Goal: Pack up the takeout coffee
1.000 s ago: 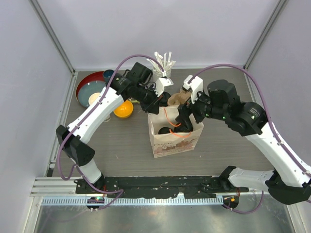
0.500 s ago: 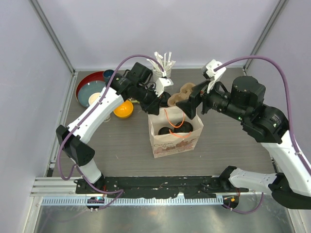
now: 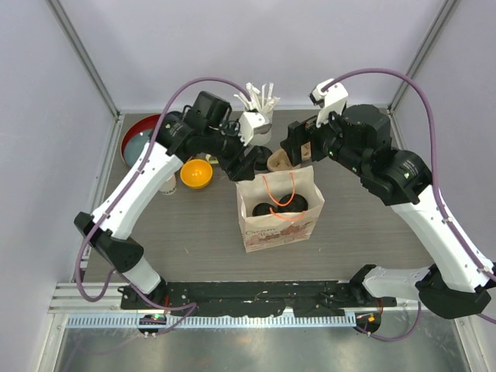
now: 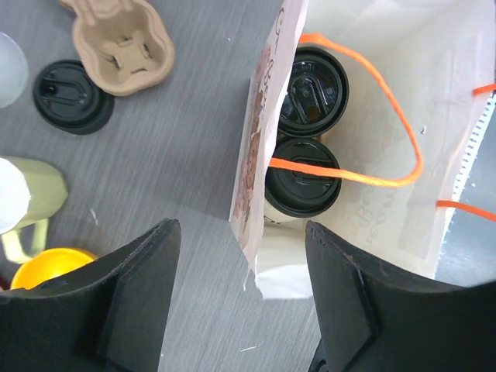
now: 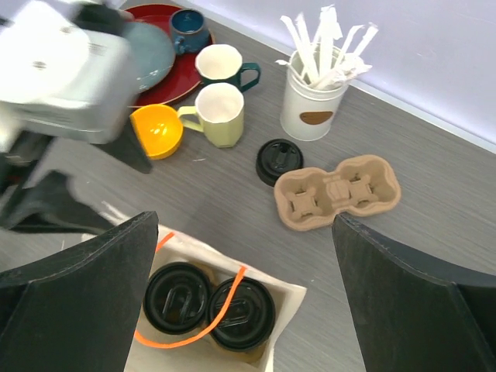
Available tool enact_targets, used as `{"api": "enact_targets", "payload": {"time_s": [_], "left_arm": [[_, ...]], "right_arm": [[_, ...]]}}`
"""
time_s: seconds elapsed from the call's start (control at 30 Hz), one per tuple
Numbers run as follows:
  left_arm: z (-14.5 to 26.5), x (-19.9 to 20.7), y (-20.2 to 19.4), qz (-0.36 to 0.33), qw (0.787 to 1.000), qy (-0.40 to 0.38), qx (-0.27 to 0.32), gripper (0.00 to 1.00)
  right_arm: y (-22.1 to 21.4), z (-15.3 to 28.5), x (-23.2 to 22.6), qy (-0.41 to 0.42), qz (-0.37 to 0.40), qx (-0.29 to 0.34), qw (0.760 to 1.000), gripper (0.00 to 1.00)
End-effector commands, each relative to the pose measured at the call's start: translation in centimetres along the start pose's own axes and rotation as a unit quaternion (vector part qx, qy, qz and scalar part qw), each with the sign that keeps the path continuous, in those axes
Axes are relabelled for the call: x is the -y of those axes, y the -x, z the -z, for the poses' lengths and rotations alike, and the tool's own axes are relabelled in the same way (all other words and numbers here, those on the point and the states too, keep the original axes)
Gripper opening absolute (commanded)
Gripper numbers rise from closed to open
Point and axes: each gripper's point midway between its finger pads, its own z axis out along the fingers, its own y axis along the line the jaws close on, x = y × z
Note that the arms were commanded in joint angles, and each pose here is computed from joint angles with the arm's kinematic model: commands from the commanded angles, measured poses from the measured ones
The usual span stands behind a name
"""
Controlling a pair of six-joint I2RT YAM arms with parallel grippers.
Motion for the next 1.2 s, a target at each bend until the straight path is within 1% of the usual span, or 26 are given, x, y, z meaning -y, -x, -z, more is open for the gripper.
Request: {"api": "enact_targets", "payload": {"time_s": [0.0,0.13,0.17,0.2,0.23,0.27,0.3,0.33,0.37,0.4,0.43,0.53,0.67,0.73,0.77,0.8,0.83,0.87,0.9,0.93,0.97,1.0,1.03,1.1,1.13,1.17], "left_arm": [[4.4,0.6,3.2,-0.019,0.997,0.044,0.067,0.71],[6.3,-0.6,3.2,0.006,0.993,0.077,0.086,0.73],[7.3,-1.4,3.0,0.022,0.991,0.090,0.096,0.74],[7.5,-2.1,2.6,0.033,0.990,0.096,0.098,0.74],[7.8,-2.6,2.2,0.044,0.989,0.102,0.100,0.74],[9.0,-3.6,1.7,0.061,0.985,0.117,0.111,0.75],[8.9,-4.3,0.9,0.073,0.984,0.122,0.107,0.75],[9.7,-5.5,0.2,0.086,0.980,0.140,0.110,0.75],[10.5,-5.8,-0.3,0.090,0.978,0.151,0.115,0.76],[10.3,-6.3,-1.4,0.102,0.976,0.157,0.110,0.77],[11.1,-7.5,-2.3,0.116,0.971,0.175,0.112,0.77],[12.6,-9.2,-4.8,0.146,0.960,0.214,0.107,0.78],[14.5,-10.6,-7.4,0.180,0.947,0.246,0.104,0.77],[15.1,-11.0,-8.7,0.195,0.941,0.257,0.100,0.78],[15.2,-11.1,-9.2,0.198,0.940,0.259,0.097,0.78],[15.2,-11.1,-9.8,0.206,0.939,0.258,0.091,0.78],[15.6,-11.3,-10.2,0.212,0.936,0.265,0.091,0.77],[15.7,-11.2,-10.7,0.219,0.935,0.265,0.087,0.78],[15.9,-11.2,-10.9,0.220,0.934,0.267,0.087,0.78],[16.6,-11.3,-11.2,0.221,0.931,0.275,0.090,0.78],[16.7,-11.2,-11.5,0.222,0.931,0.277,0.089,0.78],[17.1,-11.3,-11.8,0.224,0.928,0.285,0.090,0.78],[17.5,-11.1,-11.8,0.223,0.927,0.287,0.097,0.78],[18.1,-11.4,-12.5,0.235,0.920,0.295,0.105,0.79],[18.3,-11.4,-12.7,0.239,0.918,0.297,0.108,0.79],[18.5,-11.2,-12.7,0.240,0.917,0.297,0.116,0.79]], "right_arm": [[2.9,0.3,2.6,-0.043,-0.015,0.042,0.998,1.00],[2.3,-1.2,5.7,-0.075,-0.020,0.026,0.997,1.00],[2.3,-1.5,6.3,-0.081,-0.023,0.025,0.996,1.00],[1.8,-2.1,7.8,-0.097,-0.028,0.017,0.995,1.00],[1.6,-2.5,8.1,-0.094,-0.030,0.013,0.995,1.00],[1.4,-3.0,8.7,-0.099,-0.033,0.009,0.995,1.00],[0.9,-3.7,9.2,-0.101,-0.035,0.001,0.994,1.00],[0.9,-4.0,10.0,-0.101,-0.042,0.002,0.994,1.00],[0.4,-4.5,10.5,-0.102,-0.046,-0.002,0.994,1.00],[0.0,-5.1,10.4,-0.090,-0.054,-0.005,0.994,1.00],[0.3,-5.3,11.0,-0.085,-0.061,0.004,0.995,1.00],[-0.5,-6.2,12.6,-0.093,-0.072,0.005,0.993,1.00],[-3.0,-7.2,14.9,-0.122,-0.082,-0.017,0.989,1.00],[-3.4,-7.6,15.7,-0.126,-0.091,-0.010,0.988,1.00],[-4.7,-7.9,16.3,-0.131,-0.105,-0.018,0.986,0.99],[-5.0,-8.2,16.7,-0.131,-0.110,-0.017,0.985,0.99],[-5.3,-8.7,17.1,-0.133,-0.113,-0.011,0.985,0.98],[-5.5,-9.3,17.4,-0.133,-0.114,-0.011,0.984,0.94],[-5.4,-9.9,16.8,-0.110,-0.109,-0.007,0.988,0.90],[-4.1,-10.4,16.6,-0.091,-0.098,0.011,0.991,0.87],[-4.3,-11.6,16.3,-0.068,-0.086,0.009,0.994,0.81],[-3.6,-12.2,15.3,-0.031,-0.079,0.017,0.996,0.77],[-1.7,-12.7,15.2,-0.018,-0.069,0.044,0.996,0.69],[-1.5,-14.9,14.6,0.020,-0.089,0.051,0.994,0.62],[0.4,-15.4,14.5,0.033,-0.087,0.081,0.992,0.57],[1.0,-16.2,14.2,0.047,-0.096,0.091,0.990,0.56]]}}
